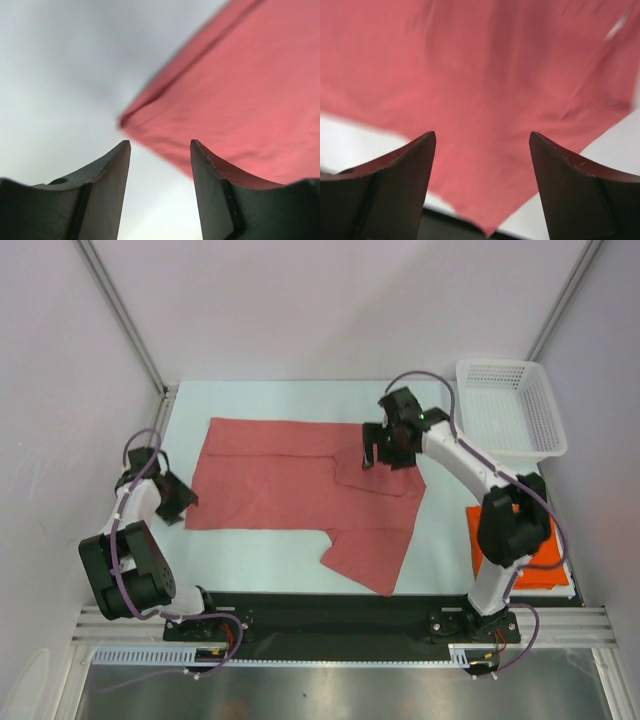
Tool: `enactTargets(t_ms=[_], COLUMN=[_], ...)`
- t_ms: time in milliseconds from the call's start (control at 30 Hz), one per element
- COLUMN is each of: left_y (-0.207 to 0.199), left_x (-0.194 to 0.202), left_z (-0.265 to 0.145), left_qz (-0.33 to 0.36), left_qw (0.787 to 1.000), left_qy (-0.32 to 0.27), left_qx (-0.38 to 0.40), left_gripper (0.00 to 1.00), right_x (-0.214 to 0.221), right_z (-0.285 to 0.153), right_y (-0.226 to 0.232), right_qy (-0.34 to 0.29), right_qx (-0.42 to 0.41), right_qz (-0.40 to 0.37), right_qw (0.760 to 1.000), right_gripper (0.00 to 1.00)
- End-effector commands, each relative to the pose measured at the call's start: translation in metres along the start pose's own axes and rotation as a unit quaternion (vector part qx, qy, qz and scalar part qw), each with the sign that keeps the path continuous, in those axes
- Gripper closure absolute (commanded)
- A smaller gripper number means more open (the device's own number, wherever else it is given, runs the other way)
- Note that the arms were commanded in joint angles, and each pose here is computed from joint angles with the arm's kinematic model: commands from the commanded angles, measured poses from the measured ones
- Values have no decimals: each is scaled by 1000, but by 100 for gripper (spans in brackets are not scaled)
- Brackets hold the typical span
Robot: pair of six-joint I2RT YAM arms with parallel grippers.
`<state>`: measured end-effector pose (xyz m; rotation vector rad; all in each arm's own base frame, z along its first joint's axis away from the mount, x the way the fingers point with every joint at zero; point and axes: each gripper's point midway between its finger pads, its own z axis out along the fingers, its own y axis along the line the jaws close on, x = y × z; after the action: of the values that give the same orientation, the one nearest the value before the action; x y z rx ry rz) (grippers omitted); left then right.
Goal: Fold and stack the t-shirts
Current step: Fold the tshirt
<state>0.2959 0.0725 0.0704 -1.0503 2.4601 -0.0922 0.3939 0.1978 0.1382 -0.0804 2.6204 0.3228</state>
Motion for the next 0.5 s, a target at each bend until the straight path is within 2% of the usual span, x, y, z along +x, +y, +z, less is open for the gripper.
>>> enactTargets(t_ms=[0,100,200,467], left_y=[19,26,30,50], left_x=[9,21,35,10], left_z=[-1,10,28,42], left_qz=[-33,-50,-83,-124], left_qw=[999,998,995,992], left_qy=[-1,18,57,27], left_qx=[13,18,16,-20], left_gripper=[43,38,38,47], right_x=[46,82,111,133], right_z=[-30,-46,-54,-73], right_y=[32,39,35,16], right_qy=[26,29,44,38], right_qx=[-115,-153,-163,-156], right_qz=[34,33,39,56], right_qw=[992,987,985,985], right_gripper=[21,24,25,24])
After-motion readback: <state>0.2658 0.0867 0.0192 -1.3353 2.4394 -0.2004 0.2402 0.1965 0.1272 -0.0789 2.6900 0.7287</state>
